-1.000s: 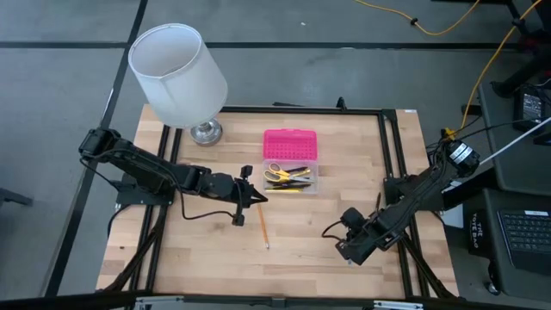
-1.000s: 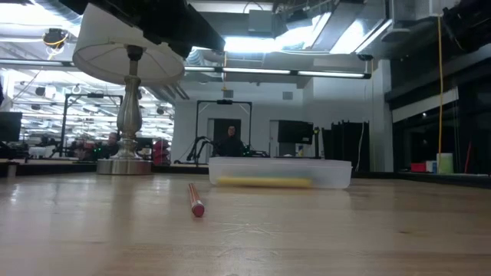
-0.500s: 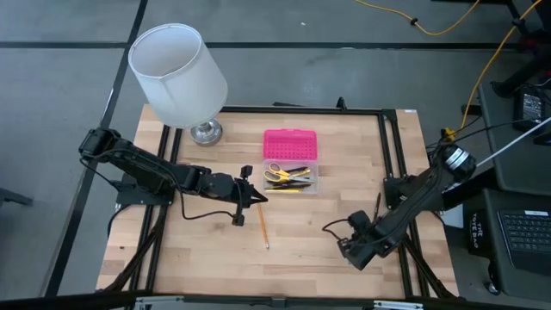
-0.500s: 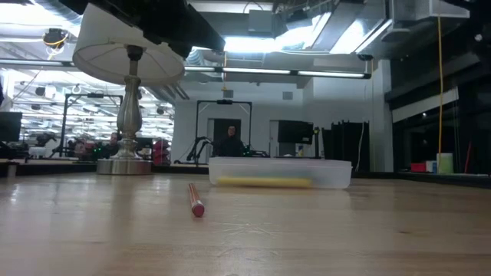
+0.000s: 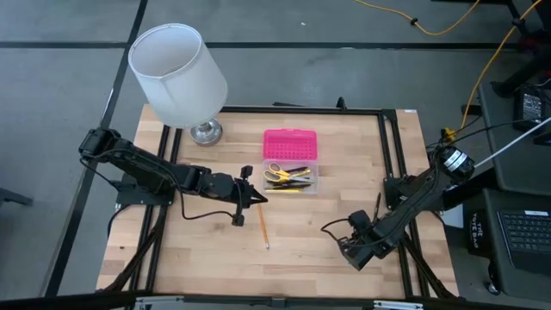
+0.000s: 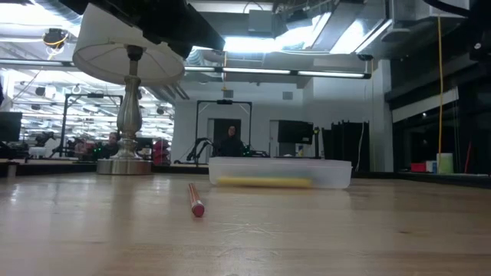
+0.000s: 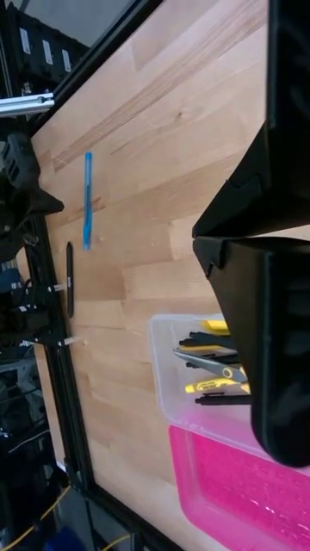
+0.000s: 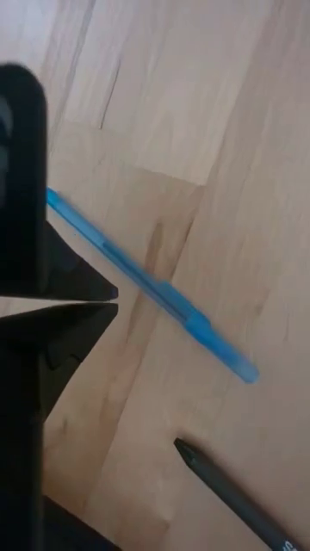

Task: Pick & place school supplies into a supply box
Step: Put the blue pen into the pink supply box

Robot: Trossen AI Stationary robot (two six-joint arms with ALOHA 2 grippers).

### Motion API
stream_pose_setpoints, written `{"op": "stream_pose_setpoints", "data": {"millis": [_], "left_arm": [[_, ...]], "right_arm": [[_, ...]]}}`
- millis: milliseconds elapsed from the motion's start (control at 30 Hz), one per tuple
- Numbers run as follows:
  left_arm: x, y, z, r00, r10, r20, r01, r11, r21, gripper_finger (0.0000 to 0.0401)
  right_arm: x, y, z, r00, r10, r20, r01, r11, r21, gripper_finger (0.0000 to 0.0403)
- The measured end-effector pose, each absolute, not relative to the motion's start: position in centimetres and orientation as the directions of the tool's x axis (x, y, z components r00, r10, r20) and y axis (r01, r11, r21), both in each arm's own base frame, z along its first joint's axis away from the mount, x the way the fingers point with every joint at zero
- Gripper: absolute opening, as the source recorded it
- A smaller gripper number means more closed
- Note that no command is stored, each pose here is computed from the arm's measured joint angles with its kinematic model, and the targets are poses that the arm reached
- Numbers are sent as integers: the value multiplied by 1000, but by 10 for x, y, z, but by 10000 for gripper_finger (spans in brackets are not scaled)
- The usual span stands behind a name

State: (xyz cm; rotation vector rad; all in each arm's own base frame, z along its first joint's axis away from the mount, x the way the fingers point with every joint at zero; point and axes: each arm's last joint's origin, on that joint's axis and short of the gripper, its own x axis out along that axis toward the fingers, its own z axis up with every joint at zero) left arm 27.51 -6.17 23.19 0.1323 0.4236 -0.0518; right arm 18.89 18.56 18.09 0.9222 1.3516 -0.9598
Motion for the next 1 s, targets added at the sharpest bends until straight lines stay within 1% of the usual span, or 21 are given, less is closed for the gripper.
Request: {"op": "stream_pose_setpoints", "data": {"millis": [100, 400, 500, 700, 1000], "left_arm": [[275, -62, 232, 910, -23, -413, 78, 990, 117, 4], [275, -62, 232, 910, -23, -413, 78, 990, 117, 4], [275, -62, 232, 910, -23, -413, 78, 990, 118, 4], [275, -62, 232, 910, -23, -413, 78, 990, 118, 4], [275, -62, 232, 910, -23, -413, 78, 990, 118, 4]], "right_arm": [[189, 186, 180, -8, -21, -1000, 945, 327, -14, 39], [194, 191, 169, -11, -24, -1000, 945, 326, -18, 121], [195, 192, 164, -24, -31, -999, 950, 311, -33, 139], [195, 191, 158, -56, -62, -997, 950, 303, -72, 147], [193, 189, 136, 9, 1, -1000, 955, 296, 9, 147]]}}
